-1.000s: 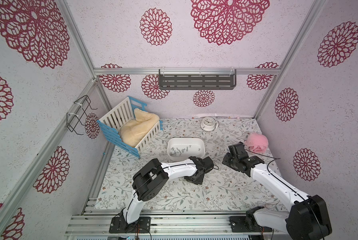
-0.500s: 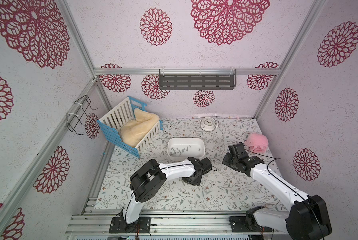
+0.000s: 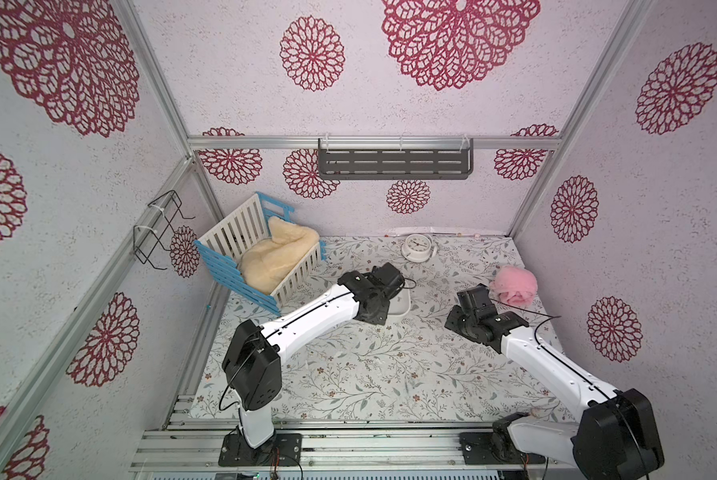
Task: Put the screws on the desktop into the storage box
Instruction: Pick up the screw from the center of the board, then place the screw in the storage box.
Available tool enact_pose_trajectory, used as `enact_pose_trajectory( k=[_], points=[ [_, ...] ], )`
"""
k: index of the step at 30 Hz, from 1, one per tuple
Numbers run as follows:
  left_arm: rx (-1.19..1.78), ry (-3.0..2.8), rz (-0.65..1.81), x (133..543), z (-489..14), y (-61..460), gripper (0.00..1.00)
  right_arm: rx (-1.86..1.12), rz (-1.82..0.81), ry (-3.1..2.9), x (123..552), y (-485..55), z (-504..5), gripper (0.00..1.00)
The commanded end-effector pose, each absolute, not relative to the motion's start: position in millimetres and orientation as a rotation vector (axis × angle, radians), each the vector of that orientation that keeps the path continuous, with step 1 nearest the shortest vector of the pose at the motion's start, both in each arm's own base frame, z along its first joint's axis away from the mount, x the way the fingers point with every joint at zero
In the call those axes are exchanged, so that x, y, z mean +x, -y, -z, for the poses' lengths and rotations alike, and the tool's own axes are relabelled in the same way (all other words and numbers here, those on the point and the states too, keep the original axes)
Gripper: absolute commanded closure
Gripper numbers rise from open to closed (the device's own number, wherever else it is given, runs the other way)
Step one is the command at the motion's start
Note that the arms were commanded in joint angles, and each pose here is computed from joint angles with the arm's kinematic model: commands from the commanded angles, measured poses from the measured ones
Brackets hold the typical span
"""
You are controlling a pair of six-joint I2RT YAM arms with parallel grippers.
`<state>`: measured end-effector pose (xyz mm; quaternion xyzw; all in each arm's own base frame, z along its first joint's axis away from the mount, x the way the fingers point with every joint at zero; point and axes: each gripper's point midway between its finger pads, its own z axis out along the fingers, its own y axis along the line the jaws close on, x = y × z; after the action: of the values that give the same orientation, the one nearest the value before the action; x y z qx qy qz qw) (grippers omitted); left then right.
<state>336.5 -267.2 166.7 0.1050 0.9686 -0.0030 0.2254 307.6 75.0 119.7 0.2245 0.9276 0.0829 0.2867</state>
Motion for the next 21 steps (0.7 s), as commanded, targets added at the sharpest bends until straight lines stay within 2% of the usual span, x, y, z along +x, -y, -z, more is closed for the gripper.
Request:
enact_pose_trajectory(
  k=[1, 7, 15, 20, 21],
  points=[
    [0.289, -2.662, -0.095, 368.4, -170.4, 240.7, 0.78, 0.576, -0.232, -2.456, 316.0, -77.2, -127.9, 0.53],
    [0.224, -2.743, -0.105, 412.0, -134.3, 226.3, 0.78, 0.568, -0.246, -2.462, 318.9, -80.6, -126.9, 0.53],
    [0.190, -2.840, -0.104, 425.5, -89.2, 224.7, 0.77, 0.557, -0.245, -2.481, 322.7, -83.6, -118.9, 0.53],
    [0.186, -2.817, -0.112, 430.5, -96.4, 221.6, 0.66, 0.549, -0.233, -2.483, 324.2, -82.9, -117.2, 0.53],
    [0.193, -2.805, -0.112, 431.3, -101.6, 221.0, 0.61, 0.544, -0.230, -2.480, 325.2, -82.9, -118.2, 0.52]
  ],
)
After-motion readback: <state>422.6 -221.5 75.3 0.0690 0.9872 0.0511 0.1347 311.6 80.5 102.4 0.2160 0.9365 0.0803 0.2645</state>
